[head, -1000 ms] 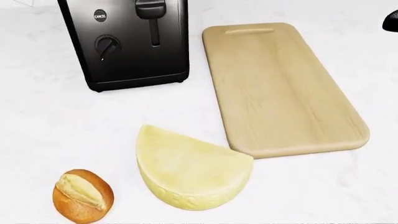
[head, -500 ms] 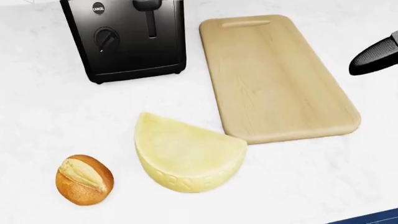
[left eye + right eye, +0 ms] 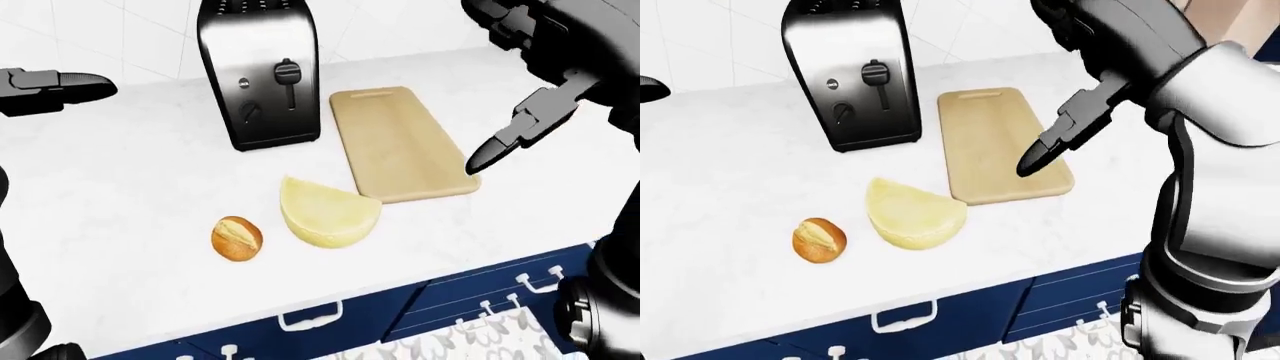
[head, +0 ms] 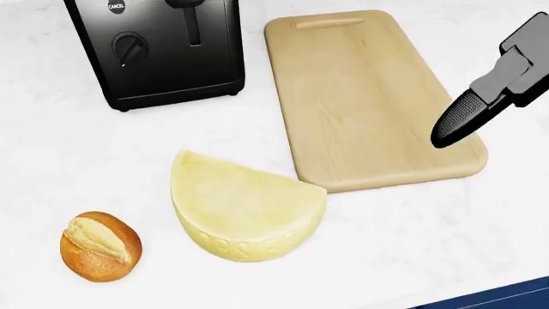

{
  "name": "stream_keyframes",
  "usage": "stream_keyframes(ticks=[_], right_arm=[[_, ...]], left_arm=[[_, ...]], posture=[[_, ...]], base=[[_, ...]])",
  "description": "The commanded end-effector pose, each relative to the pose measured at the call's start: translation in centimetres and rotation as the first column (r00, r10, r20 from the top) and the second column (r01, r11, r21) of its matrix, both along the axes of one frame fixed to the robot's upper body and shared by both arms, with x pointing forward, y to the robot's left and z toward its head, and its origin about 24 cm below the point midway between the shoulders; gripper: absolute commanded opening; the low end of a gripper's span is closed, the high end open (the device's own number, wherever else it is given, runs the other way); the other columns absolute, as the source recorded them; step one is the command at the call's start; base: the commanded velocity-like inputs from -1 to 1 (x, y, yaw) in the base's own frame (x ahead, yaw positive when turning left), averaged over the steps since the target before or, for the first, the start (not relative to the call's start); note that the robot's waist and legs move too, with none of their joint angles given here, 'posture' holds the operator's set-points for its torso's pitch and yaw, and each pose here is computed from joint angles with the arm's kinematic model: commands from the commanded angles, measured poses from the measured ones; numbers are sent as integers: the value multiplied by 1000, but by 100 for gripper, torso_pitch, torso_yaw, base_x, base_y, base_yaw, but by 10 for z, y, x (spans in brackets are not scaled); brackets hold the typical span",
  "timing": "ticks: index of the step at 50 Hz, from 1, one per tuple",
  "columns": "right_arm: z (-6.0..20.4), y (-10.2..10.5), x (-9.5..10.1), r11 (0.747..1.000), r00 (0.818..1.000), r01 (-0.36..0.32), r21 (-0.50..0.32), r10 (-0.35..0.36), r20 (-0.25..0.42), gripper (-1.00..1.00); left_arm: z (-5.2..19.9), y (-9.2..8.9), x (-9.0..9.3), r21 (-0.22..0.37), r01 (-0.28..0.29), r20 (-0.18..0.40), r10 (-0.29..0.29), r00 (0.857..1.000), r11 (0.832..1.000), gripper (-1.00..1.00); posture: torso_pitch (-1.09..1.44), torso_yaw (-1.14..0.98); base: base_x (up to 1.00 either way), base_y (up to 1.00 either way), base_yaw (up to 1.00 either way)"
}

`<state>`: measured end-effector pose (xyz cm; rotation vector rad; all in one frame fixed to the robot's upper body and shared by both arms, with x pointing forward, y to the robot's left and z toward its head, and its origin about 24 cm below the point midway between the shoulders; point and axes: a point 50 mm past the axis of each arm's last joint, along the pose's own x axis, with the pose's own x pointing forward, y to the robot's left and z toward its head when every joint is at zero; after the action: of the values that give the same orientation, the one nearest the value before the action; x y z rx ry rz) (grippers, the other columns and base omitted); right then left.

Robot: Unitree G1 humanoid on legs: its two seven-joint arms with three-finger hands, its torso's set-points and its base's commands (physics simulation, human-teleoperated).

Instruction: Place the bread and cheese on the cutting board.

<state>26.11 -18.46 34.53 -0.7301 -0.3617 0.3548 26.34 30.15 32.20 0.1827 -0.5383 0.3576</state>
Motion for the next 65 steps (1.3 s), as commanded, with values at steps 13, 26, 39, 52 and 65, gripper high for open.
stream_keyframes(ticks=[13, 26, 39, 52, 65], right_arm=[[-18, 34, -9, 983, 994, -109, -149, 112, 13, 100], [-27, 53, -11, 959, 985, -168, -228, 175, 11, 100], [-28, 68, -9, 888, 961, -197, -416, 259, 98, 100], [-31, 85, -13, 782, 915, -216, -585, 371, 158, 100], [-45, 98, -17, 807, 935, -311, -503, 354, -9, 100]], left_arm=[[14, 0, -11, 31, -14, 77, 11, 997, 999, 100], [14, -1, -12, 31, -13, 78, 11, 997, 999, 100], [16, 0, -11, 29, -13, 82, 10, 997, 1000, 100], [16, 0, -11, 28, -15, 82, 12, 997, 999, 100], [14, 0, -12, 28, -15, 78, 13, 997, 1000, 100]], posture=[[0, 0], [0, 0], [0, 0], [0, 0], [0, 0]], base=[[0, 0, 0], [0, 0, 0], [0, 0, 0], [0, 0, 0], [0, 0, 0]])
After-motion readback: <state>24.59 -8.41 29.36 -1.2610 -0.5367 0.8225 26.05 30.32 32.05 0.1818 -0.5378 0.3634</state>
